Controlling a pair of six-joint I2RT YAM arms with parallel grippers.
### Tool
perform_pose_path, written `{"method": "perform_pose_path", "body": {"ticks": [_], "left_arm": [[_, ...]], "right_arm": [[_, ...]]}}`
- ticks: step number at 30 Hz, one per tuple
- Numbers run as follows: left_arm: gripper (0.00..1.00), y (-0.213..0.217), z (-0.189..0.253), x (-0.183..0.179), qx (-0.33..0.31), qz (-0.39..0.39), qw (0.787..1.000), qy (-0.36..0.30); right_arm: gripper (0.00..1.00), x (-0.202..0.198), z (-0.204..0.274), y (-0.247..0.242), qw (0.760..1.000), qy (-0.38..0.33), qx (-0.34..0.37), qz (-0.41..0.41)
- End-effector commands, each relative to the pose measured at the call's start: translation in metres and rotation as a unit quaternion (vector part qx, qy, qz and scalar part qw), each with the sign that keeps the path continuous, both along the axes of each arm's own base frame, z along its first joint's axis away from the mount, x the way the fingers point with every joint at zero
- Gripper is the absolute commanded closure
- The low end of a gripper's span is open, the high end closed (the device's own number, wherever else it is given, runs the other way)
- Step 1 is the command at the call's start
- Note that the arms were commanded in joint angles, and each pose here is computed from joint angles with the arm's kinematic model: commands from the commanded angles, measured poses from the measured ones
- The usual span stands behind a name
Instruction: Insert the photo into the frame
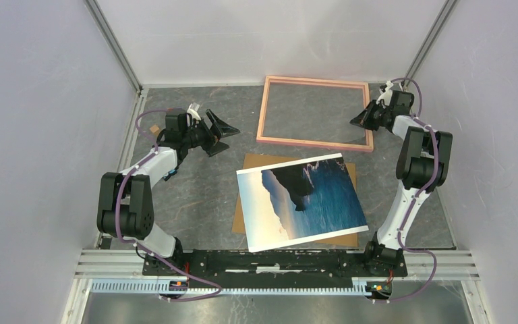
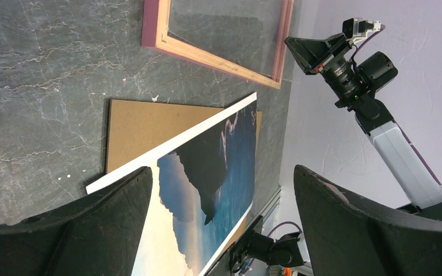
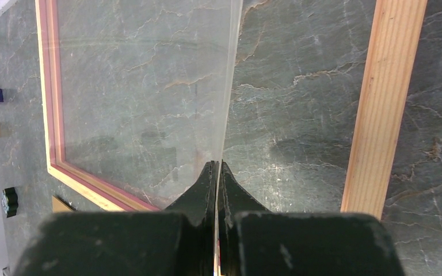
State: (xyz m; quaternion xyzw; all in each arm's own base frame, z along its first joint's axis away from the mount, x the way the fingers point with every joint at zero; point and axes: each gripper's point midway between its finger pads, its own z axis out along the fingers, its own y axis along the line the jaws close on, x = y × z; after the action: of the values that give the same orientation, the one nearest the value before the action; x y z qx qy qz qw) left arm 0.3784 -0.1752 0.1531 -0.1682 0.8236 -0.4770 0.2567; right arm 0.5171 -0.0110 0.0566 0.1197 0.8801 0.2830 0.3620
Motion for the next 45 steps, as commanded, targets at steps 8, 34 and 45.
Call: {"method": "perform_pose_path", "body": {"ticks": [8,34,45], "left_arm": [[0.03,-0.006,0.006,0.001,-0.017,-0.011,1.0,-0.009],[0.03,-0.007,0.005,0.0,-0.017,-0.012,1.0,-0.007],[0.03,-0.007,0.006,0.001,-0.018,-0.012,1.0,-0.008]], "right_arm": [[1.0,-0.007,0.011,-0.006,1.0,-0.01,-0.018,0.009],[1.0,-0.007,0.004,-0.006,1.0,-0.005,-0.012,0.015],[1.0,-0.008,0.002,-0.005,1.0,0.0,-0.008,0.018]]}}
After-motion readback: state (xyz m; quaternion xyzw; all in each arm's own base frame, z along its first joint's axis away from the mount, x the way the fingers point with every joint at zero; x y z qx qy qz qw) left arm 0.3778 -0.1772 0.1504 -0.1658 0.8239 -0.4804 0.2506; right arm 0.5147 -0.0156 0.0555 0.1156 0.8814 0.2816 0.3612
